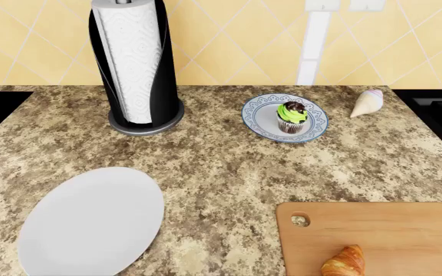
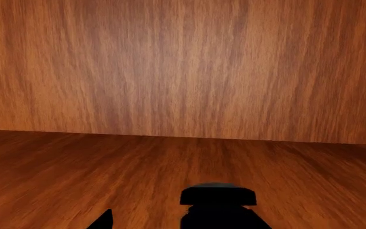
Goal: From the different types of pastries on the counter, select a croissant and place it on the cutting board. Then retrieve a jar of jam from the cabinet and place it alongside the croissant on the cutting board.
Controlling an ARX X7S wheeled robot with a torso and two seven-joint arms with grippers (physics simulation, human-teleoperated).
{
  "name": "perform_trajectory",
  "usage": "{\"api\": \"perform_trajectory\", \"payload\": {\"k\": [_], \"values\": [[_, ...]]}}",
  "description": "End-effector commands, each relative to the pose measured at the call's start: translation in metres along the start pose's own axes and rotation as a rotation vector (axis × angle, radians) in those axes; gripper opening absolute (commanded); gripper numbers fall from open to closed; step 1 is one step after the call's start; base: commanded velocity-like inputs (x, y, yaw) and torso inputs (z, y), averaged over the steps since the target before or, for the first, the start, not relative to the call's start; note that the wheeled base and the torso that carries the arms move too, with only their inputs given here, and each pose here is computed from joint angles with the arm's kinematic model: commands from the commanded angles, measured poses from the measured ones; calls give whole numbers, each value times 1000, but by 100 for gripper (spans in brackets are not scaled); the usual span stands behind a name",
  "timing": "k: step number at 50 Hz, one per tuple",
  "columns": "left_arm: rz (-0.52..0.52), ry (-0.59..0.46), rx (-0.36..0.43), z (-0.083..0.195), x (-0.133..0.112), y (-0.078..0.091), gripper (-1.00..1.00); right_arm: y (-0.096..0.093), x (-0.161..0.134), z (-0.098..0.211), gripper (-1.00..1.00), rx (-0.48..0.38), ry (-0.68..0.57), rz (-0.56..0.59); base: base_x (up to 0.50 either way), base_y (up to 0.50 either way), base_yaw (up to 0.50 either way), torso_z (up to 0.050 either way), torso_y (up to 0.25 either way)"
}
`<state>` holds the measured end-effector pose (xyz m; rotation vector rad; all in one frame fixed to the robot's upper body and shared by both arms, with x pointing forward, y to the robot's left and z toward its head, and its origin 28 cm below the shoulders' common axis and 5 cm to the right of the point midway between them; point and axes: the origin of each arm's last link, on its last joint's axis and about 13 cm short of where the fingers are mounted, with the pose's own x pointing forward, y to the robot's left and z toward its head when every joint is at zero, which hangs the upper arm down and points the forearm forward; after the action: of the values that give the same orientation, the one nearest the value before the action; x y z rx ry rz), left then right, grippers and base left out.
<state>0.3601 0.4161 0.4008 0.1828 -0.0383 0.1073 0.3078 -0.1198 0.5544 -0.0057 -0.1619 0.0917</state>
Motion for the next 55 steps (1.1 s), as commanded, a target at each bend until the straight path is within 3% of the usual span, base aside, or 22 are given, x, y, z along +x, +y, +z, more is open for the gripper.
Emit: {"api": "perform_trajectory", "payload": {"k": [1, 8, 9, 31, 43, 55], "values": [[5, -2, -1, 1, 0, 0, 100, -20, 1, -13, 100, -101, 121, -192, 0, -3, -4, 0, 0], [8, 2, 0, 0, 1, -1, 100, -22, 2, -16, 100, -106, 131, -221, -1, -2, -4, 0, 0], [9, 3, 0, -1, 1, -1, 100, -23, 2, -17, -100, -107, 134, -227, 0, -3, -4, 0, 0], [11, -1, 2, 1, 1, -3, 100, -28, 0, -13, -100, -159, 125, -254, 0, -1, -2, 0, 0], [12, -11, 1, 4, 0, -2, 100, -21, -1, 5, -100, -195, -50, -191, 0, -1, -1, 0, 0], [15, -16, 0, 8, -2, 0, 100, -17, -3, 11, -100, -195, -96, -179, -328, 4, 0, 0, 0]]}}
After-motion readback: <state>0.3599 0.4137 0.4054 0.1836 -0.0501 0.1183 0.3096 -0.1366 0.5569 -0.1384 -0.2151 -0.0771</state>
